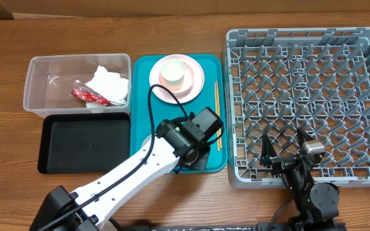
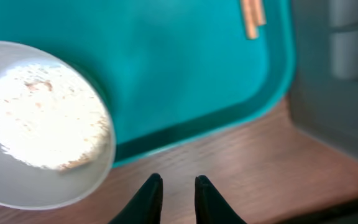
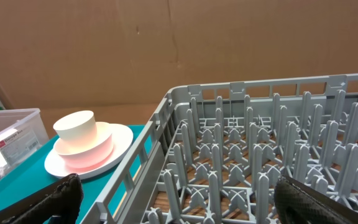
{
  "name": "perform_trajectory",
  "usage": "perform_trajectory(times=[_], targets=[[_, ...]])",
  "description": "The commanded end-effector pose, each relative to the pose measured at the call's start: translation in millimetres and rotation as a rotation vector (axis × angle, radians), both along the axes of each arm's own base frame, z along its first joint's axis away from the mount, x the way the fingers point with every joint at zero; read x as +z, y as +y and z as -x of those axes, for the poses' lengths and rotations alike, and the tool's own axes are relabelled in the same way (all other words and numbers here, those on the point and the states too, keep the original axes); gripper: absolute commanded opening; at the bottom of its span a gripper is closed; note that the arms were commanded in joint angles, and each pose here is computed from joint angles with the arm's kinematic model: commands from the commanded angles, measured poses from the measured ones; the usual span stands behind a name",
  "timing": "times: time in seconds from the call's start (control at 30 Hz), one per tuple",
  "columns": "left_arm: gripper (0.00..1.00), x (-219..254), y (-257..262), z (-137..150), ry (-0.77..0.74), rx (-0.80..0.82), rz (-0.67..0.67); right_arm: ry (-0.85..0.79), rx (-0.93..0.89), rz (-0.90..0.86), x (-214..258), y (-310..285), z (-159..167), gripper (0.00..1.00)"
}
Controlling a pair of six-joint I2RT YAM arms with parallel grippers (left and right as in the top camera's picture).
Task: Sort waste into correct bins and load items into the dishwasher
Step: 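Reach the left gripper to the white rice bowl and grip its rim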
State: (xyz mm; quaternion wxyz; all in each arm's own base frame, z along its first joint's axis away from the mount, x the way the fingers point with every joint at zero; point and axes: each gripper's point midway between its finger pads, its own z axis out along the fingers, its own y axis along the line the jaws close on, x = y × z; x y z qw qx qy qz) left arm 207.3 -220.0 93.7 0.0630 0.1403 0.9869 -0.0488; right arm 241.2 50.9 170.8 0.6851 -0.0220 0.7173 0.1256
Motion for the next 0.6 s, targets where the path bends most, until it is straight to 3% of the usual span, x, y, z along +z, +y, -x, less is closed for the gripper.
perform_trajectory(times=[0.0, 0.27, 0.57], targets=[[0.23, -10.5, 14.6, -6.8, -0.057, 0.029, -0.067, -0.005, 0.001, 0.002, -1.5, 0.4, 0.0, 1.0], [0.29, -28.0, 27.4, -16.3, -0.131, 0.047, -0.12, -0.005, 0.001, 0.002, -1.5, 0.4, 0.0, 1.0], [0.24, -34.0, 29.3, -22.1, -0.168, 0.055, -0.125, -0.005, 0.001, 0.002, -1.5, 0.4, 0.0, 1.0]])
